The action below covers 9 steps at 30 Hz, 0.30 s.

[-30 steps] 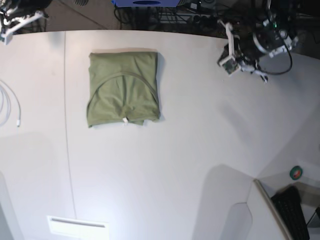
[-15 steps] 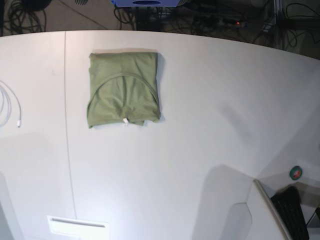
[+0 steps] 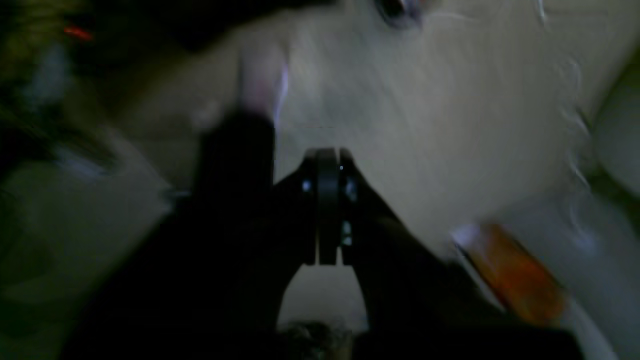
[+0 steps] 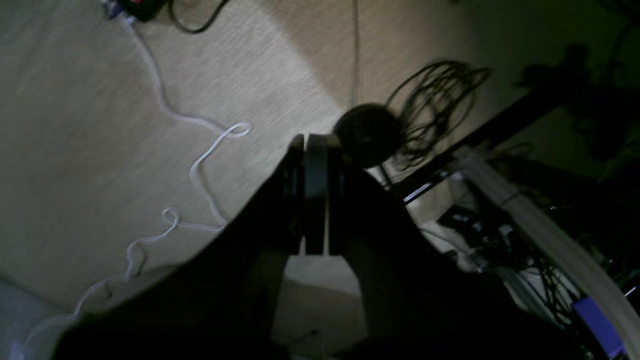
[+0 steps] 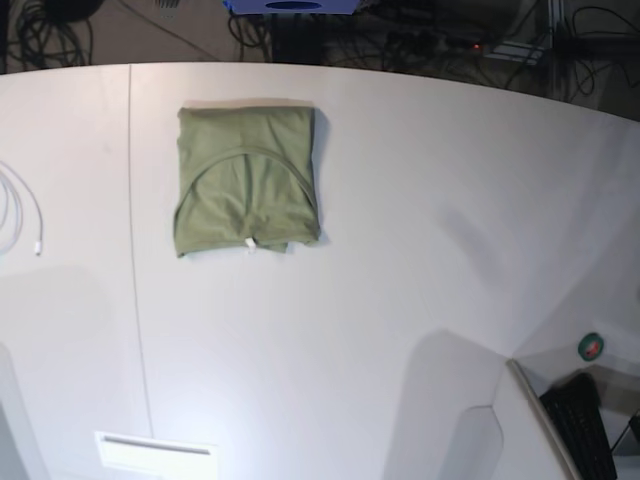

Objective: Layout the t-shirt on the table in an organized manner, then fold the t-shirt properly

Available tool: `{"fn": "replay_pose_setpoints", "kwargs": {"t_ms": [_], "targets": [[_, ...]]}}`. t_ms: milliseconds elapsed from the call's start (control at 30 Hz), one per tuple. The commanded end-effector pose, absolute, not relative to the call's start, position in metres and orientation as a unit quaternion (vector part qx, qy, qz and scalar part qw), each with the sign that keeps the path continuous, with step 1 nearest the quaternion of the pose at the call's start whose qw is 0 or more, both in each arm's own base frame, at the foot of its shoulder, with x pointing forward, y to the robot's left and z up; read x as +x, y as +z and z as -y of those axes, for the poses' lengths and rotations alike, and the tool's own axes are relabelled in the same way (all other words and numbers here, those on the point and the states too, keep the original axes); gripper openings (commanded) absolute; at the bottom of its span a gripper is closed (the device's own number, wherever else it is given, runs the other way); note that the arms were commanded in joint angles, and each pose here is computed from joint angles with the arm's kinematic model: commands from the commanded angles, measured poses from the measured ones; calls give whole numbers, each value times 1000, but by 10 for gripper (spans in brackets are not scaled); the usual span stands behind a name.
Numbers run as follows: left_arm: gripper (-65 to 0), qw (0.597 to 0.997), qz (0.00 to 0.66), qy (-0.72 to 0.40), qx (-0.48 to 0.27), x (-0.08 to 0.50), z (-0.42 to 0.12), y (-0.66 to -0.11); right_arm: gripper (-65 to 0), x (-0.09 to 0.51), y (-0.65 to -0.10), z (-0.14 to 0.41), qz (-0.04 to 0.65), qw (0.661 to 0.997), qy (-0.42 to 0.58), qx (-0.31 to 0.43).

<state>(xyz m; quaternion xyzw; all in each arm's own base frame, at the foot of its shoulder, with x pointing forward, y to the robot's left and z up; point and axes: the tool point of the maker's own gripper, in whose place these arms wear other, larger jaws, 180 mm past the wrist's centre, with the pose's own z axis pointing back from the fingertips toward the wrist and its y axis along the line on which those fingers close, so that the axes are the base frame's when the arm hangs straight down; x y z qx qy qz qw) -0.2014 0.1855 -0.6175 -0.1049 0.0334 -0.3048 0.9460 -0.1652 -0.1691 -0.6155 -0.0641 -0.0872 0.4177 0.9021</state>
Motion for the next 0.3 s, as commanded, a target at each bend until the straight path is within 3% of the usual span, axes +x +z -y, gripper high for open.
{"fn": "replay_pose_setpoints", "kwargs": {"t_ms": [0, 100, 267], "targets": [[-650, 947, -9, -308, -88, -177, -194, -623, -650, -166, -614, 178, 87, 901, 418, -72], [-650, 948, 9, -306, -82, -144, -192, -633, -650, -134, -620, 179, 116, 908, 393, -85], [-650, 952, 4, -292, -96, -152, -174, -633, -650, -121, -621, 185, 123, 921, 354, -105]]}}
